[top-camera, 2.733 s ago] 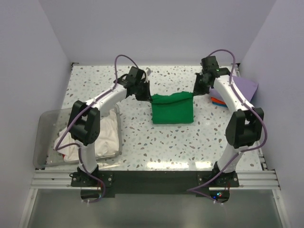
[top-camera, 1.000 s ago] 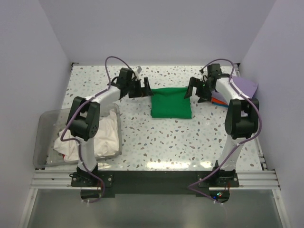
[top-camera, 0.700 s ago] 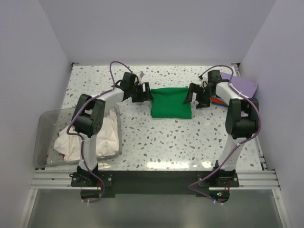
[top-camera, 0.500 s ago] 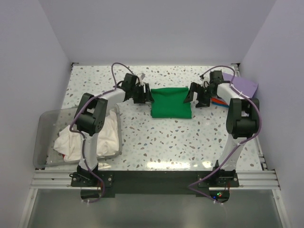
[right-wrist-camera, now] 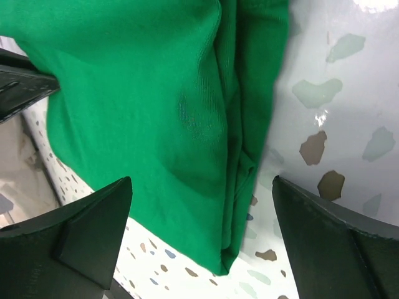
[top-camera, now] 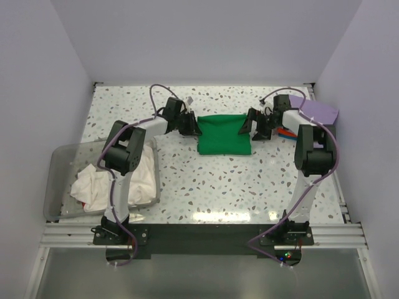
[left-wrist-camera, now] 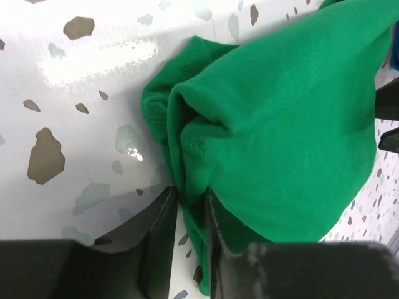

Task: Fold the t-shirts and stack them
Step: Neatly place the folded tshirt to the corner

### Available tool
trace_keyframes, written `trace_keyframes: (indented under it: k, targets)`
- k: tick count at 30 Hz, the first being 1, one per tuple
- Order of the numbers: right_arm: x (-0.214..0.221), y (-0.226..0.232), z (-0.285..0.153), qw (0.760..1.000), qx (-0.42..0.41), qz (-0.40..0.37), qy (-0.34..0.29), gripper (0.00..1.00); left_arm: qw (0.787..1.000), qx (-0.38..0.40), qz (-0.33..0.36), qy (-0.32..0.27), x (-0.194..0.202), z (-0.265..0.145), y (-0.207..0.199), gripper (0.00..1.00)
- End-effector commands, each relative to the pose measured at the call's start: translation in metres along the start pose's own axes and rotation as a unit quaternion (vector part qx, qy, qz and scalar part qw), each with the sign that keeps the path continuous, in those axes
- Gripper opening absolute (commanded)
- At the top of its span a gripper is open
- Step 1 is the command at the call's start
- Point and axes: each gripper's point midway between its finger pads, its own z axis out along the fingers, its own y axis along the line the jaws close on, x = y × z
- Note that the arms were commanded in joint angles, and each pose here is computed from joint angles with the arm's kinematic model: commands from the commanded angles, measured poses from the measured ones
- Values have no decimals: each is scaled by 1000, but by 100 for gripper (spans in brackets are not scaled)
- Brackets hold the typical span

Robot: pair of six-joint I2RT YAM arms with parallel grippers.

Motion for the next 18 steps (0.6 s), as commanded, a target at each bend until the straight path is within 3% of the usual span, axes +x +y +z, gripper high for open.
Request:
trace_keyframes:
  k: [1,6,14,18]
  targets:
    - [9,-17,21,1000,1,-4,16,99,1000,-5,0,7,3,10,3,23]
    - [21,-25,33,999,-1,9,34,98,1000,-17,-6,21,13,15,12,7]
    - [36,-27,50,998,-16,26,60,90,999,-18,-4,28,19,19,13,2]
    - [40,-21,56,998,-16,20,66,78,999,-16,-3,30,19,21,10,1]
